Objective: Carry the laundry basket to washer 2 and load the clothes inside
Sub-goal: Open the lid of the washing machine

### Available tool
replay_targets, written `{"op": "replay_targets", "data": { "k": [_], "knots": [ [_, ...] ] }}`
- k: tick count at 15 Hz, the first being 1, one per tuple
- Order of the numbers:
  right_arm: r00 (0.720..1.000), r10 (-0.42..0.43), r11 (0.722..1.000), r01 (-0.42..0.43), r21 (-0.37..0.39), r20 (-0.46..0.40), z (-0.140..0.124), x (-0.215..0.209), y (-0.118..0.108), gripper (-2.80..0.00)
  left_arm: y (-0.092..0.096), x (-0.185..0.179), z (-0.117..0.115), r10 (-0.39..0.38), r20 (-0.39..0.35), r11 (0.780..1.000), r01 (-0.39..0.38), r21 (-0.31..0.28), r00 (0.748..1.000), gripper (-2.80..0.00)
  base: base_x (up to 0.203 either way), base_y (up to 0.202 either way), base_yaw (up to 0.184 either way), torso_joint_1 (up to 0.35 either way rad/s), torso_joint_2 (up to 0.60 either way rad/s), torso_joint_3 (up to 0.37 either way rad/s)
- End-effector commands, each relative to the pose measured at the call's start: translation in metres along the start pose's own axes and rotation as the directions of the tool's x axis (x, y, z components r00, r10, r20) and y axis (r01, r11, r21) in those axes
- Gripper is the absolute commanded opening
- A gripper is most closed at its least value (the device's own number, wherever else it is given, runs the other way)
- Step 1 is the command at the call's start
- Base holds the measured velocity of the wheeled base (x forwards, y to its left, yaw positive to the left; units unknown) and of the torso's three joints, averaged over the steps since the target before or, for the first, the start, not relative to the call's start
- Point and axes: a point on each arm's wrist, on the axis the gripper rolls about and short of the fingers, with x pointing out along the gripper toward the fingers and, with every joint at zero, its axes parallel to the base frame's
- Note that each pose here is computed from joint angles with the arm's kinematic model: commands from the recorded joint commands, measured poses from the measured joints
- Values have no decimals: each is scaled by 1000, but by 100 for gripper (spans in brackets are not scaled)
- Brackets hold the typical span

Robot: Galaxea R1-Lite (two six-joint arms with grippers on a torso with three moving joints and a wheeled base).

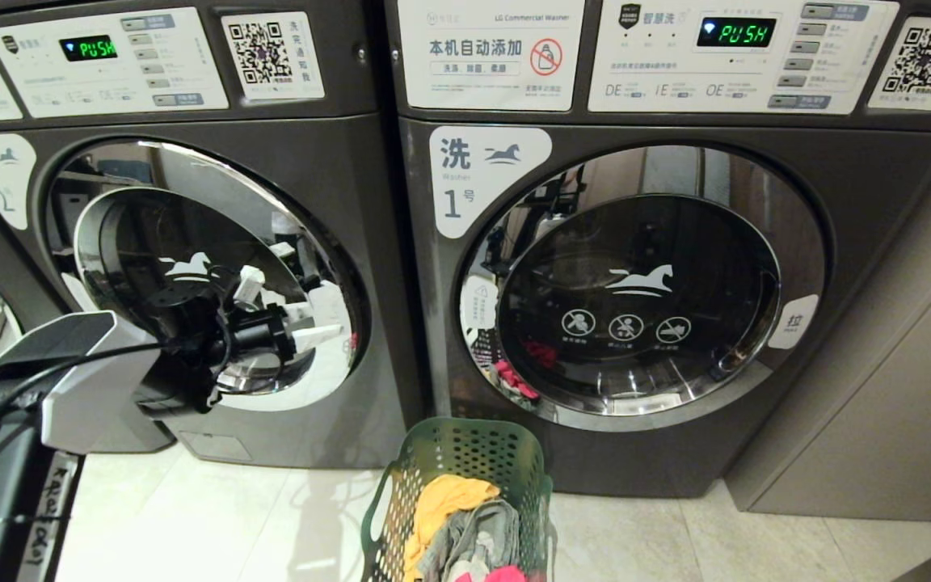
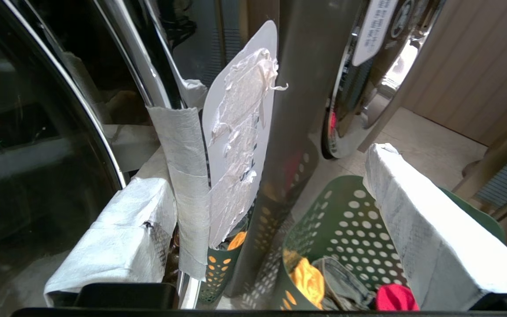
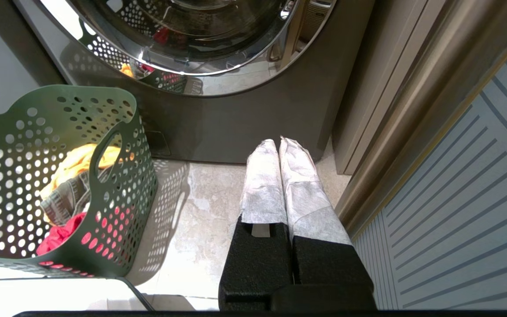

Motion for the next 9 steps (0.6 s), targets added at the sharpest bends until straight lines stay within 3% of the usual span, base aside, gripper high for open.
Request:
{"op": "replay_targets", "data": {
  "k": [1,4,9],
  "knots": [
    [1000,0,1000,0,0,-2,0,0,0,-280,-6,-9,4,6,-3,1000,-6,-7,1000,0,0,0,0,0,0,0],
    [1000,0,1000,0,0,-2,0,0,0,-280,-19,-47,9,77,-17,996,-78,-43,997,0,0,0,0,0,0,0],
    [1000,0,1000,0,0,-2,0,0,0,-280,-17,-117,23,230,-20,972,-231,-44,973,0,0,0,0,0,0,0]
  ]
}}
